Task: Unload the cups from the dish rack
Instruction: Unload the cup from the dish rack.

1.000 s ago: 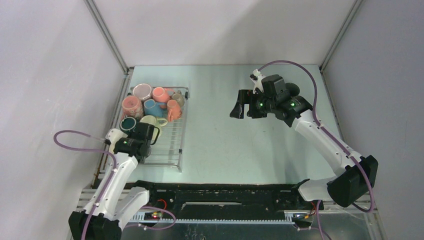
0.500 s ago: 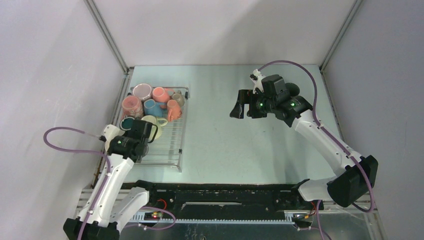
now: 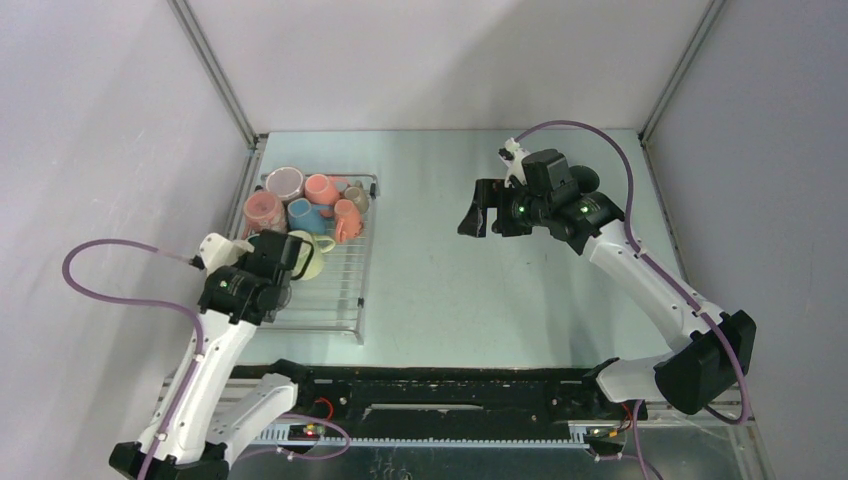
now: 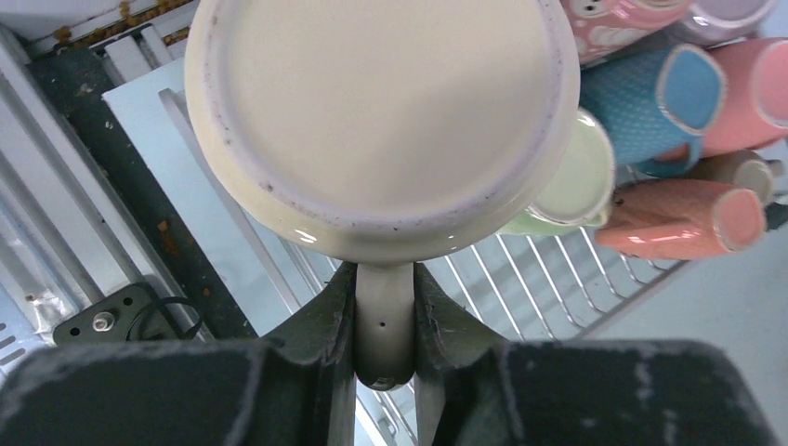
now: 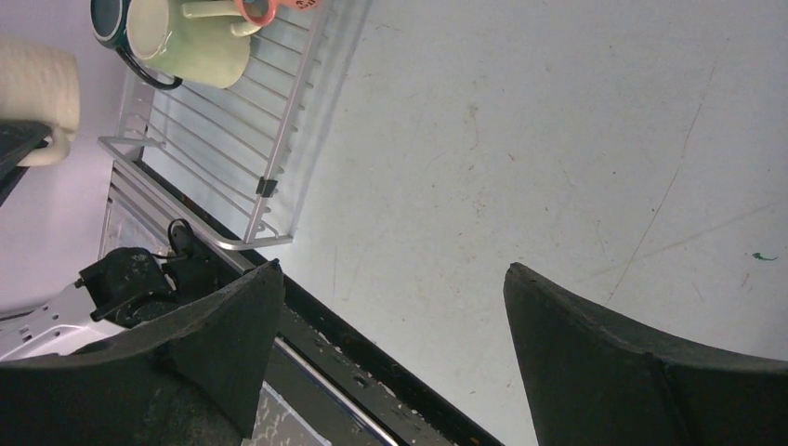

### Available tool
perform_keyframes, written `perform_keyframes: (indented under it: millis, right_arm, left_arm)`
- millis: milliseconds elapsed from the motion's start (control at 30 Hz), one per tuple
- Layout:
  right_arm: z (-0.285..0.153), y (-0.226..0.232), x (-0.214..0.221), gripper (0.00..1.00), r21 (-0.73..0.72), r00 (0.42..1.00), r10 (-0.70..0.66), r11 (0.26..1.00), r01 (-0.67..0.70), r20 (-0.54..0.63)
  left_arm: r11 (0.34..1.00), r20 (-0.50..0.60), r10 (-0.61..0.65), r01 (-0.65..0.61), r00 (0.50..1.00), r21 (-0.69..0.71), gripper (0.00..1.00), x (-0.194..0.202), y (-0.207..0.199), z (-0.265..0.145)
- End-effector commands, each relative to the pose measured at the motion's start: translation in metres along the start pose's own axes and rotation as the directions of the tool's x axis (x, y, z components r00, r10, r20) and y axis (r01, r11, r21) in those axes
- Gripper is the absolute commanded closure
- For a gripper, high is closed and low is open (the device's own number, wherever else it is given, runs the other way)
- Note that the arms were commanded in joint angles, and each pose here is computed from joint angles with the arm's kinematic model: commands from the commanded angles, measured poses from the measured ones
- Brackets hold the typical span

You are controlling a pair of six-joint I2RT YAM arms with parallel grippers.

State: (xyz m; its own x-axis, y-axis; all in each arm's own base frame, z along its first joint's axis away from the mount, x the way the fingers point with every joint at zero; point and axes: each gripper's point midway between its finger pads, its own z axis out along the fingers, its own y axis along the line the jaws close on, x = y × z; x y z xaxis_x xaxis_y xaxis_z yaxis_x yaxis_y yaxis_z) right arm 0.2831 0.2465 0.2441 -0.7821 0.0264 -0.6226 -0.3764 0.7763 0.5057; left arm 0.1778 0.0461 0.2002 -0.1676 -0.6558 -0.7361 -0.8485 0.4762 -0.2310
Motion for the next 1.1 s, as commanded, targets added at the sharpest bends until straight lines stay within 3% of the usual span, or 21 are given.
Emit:
perform_keyframes:
  millis: [0,467,833,1067]
  right_arm:
    - [-0.004,0.011,-0.007,0.05,-0.034,0.999,-0.001,0.999,0.003,0.035]
    - [-0.009,0.014,-0.015,0.05,-0.037,0.997,0.042,0.999,-0.039,0.072]
    - [-0.021,0.013,-0.029,0.05,-0.057,0.985,0.122,0.992,-0.116,0.122]
    - [-0.026,0.016,-0.038,0.04,-0.137,0.965,0.217,0.971,-0.197,0.149]
  left_arm:
    - [0.995,0.137,-0.061,0.050,0.989,0.084,1.00,-0.051,-0.020,-0.025]
    - [0.945,0.127,0.048,-0.087,0.991,0.315,1.00,-0.079,-0.105,-0.082]
    - [0.841,0.086,0.117,-0.145,0.989,0.522,1.00,-0.074,-0.174,-0.126]
    - [0.759,0.006,0.139,-0.111,0.990,0.641,1.00,-0.051,-0.211,-0.145]
